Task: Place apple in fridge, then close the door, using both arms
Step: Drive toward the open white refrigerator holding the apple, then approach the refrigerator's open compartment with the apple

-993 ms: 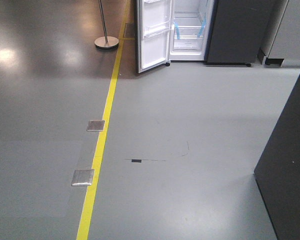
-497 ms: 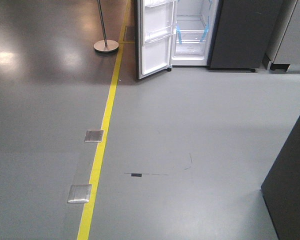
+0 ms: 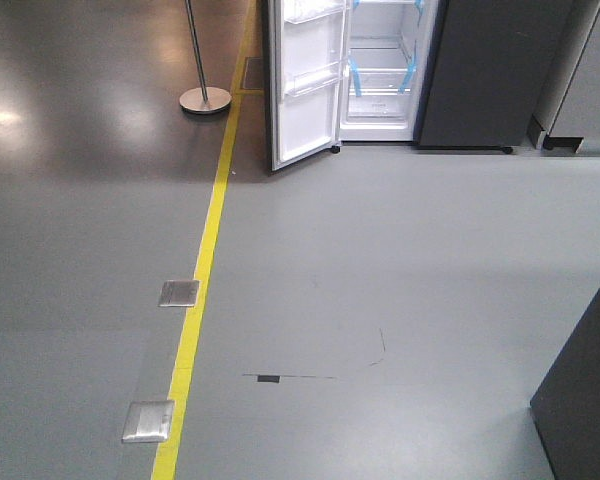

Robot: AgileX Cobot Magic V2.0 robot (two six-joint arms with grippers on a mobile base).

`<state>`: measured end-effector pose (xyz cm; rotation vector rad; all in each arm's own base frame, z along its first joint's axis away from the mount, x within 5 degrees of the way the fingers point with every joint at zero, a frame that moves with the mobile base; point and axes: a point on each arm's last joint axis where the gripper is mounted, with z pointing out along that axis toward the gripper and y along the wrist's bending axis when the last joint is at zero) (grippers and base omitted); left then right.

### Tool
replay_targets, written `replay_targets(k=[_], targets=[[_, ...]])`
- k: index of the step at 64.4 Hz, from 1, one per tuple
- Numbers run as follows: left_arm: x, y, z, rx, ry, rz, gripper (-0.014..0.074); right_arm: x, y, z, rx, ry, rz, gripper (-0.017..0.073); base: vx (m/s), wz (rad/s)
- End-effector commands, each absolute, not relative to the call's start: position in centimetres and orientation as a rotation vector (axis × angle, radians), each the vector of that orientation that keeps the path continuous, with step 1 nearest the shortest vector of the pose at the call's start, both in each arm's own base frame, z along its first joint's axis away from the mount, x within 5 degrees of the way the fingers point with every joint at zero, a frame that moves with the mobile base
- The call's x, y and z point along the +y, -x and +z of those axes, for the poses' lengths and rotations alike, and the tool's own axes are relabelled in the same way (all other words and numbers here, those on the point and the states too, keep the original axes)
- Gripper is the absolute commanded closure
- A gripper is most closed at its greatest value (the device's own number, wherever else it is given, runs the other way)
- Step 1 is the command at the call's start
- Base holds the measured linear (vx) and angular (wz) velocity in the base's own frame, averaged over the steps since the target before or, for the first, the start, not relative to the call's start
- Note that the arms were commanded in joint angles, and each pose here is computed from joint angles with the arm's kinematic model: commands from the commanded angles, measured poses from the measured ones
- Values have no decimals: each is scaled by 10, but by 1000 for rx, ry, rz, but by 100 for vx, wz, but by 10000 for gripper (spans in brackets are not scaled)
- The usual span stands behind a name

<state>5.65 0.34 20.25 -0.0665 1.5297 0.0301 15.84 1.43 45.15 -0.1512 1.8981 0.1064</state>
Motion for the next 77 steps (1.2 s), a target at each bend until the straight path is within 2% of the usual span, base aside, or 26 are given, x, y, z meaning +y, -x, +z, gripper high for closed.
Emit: replay_targets(k=[1,77], targets=[[4,-54,216,1420,76,18,600,13,-156,467,1786,137,97,461,20,-5],[4,-54,216,1420,76,18,600,13,-156,467,1786,137,97,461,20,-1]])
